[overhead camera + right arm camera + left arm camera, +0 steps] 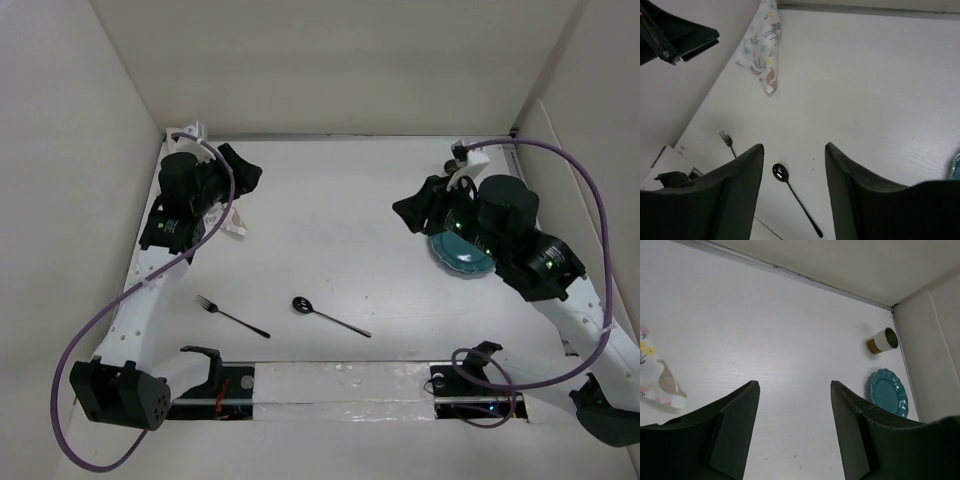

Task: Set the dinner table for one person

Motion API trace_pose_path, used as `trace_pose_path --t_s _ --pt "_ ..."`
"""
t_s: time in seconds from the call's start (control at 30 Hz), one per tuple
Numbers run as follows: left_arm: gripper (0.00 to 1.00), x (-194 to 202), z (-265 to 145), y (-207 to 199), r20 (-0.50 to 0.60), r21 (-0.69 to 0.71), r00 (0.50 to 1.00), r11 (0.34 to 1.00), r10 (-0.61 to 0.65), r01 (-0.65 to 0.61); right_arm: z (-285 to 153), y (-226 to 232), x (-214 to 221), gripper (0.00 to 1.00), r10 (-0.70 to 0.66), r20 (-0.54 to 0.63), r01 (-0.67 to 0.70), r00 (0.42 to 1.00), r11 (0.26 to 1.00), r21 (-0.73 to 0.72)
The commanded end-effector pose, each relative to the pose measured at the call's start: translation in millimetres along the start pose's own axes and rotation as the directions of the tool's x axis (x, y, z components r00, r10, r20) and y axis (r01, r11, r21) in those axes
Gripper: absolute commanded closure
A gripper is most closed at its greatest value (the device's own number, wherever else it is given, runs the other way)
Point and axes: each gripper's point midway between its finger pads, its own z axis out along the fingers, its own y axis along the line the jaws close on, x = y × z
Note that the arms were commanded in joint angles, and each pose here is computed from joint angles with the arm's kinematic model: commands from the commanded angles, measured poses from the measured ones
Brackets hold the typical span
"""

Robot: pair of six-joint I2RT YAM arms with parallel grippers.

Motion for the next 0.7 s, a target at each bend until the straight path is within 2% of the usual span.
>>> trace_pose_path --t_s 0.0,0.07,0.1,0.17,0.2,0.23,0.27,0.33,0.47,0.57,0.67 --pt "0.45 -9 -3 12 0.048 -0.076 0.999 0.997 -0.011 0.014 5 -6 1 0.63 0.024 0.014 -0.025 1.000 0.999 0.026" --pt "0.48 -10 -2 24 0.057 -0.143 0.998 0.989 -0.023 0.031 0 -7 7 0.92 0.024 0.003 -0.024 1.000 1.000 0.021" --pt "0.56 -9 -1 39 0.064 -0.220 0.997 0.975 -0.031 0.044 1 -12 15 1.00 0.022 -0.017 -0.022 1.000 0.999 0.026" --pt "0.79 -7 0 56 0.075 -0.303 0.997 0.952 -0.028 0.050 0 -13 22 1.00 0.019 -0.031 -0.018 0.999 1.000 0.020" --pt "1.00 -2 3 68 0.062 -0.354 0.998 0.934 -0.029 0.049 -3 -13 24 1.00 0.017 -0.032 -0.017 0.999 1.000 0.019" --pt "1.00 5 7 99 0.050 -0.465 0.998 0.883 -0.040 0.059 -6 -16 29 1.00 0.020 -0.045 -0.019 0.999 1.000 0.018" --pt "1.00 5 7 100 0.050 -0.466 0.998 0.883 -0.040 0.059 -6 -16 29 1.00 0.020 -0.046 -0.019 0.999 1.000 0.018" --pt "1.00 5 9 125 0.050 -0.529 0.997 0.845 -0.064 0.081 -7 -16 38 1.00 0.023 -0.067 -0.022 0.998 1.000 0.007" --pt "0.73 27 22 168 -0.018 -0.617 0.990 0.780 -0.142 0.101 -14 -14 54 1.00 0.047 -0.092 -0.049 0.995 0.999 -0.021" --pt "0.64 46 30 177 -0.046 -0.628 0.982 0.770 -0.183 0.114 -18 -16 61 1.00 0.061 -0.097 -0.063 0.993 0.998 -0.021" --pt "0.60 68 36 188 -0.058 -0.649 0.976 0.750 -0.211 0.124 -23 -17 67 0.93 0.065 -0.102 -0.068 0.993 0.997 -0.030"
